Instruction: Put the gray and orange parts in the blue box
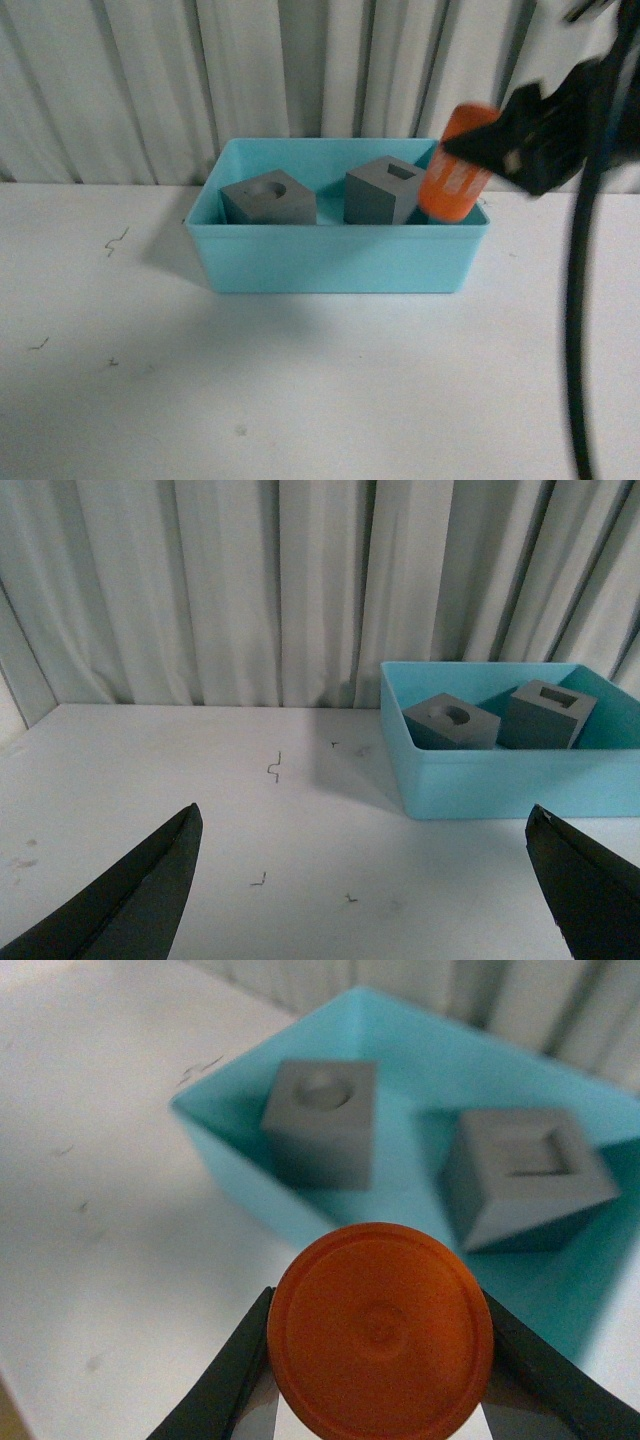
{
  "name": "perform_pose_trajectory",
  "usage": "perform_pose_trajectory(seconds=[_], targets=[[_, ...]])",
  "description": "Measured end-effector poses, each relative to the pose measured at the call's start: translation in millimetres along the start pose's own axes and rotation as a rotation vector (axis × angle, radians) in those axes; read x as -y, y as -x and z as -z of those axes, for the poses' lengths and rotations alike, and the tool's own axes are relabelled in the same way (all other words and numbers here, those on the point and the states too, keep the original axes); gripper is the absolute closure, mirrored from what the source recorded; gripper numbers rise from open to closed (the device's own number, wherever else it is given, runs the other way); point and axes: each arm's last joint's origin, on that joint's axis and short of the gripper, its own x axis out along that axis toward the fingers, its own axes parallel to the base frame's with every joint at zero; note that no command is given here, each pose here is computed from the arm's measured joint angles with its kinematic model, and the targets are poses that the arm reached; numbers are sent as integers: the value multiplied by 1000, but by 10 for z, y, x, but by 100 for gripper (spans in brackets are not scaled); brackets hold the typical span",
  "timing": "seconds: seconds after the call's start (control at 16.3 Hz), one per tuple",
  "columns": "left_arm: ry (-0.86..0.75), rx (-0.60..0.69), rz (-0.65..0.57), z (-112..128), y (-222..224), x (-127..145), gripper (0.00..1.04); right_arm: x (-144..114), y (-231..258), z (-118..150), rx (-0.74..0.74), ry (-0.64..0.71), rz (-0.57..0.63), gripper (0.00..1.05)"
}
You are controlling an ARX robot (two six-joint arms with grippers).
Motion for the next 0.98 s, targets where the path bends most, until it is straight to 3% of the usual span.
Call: perform_pose_trajectory(seconds=[0.06, 0.12, 0.68, 0.98], targets=[[0, 0, 0, 0, 0, 0, 7, 375, 216, -246, 61, 23, 149, 57], [0, 0, 0, 0, 0, 0, 7, 586, 23, -328, 52, 13, 148, 57], [0, 0, 0, 0, 0, 0, 7, 591, -893, -401, 27, 14, 21, 57], [0, 0, 0, 0, 0, 0, 7, 491, -1312, -276, -4, -33, -39, 57]])
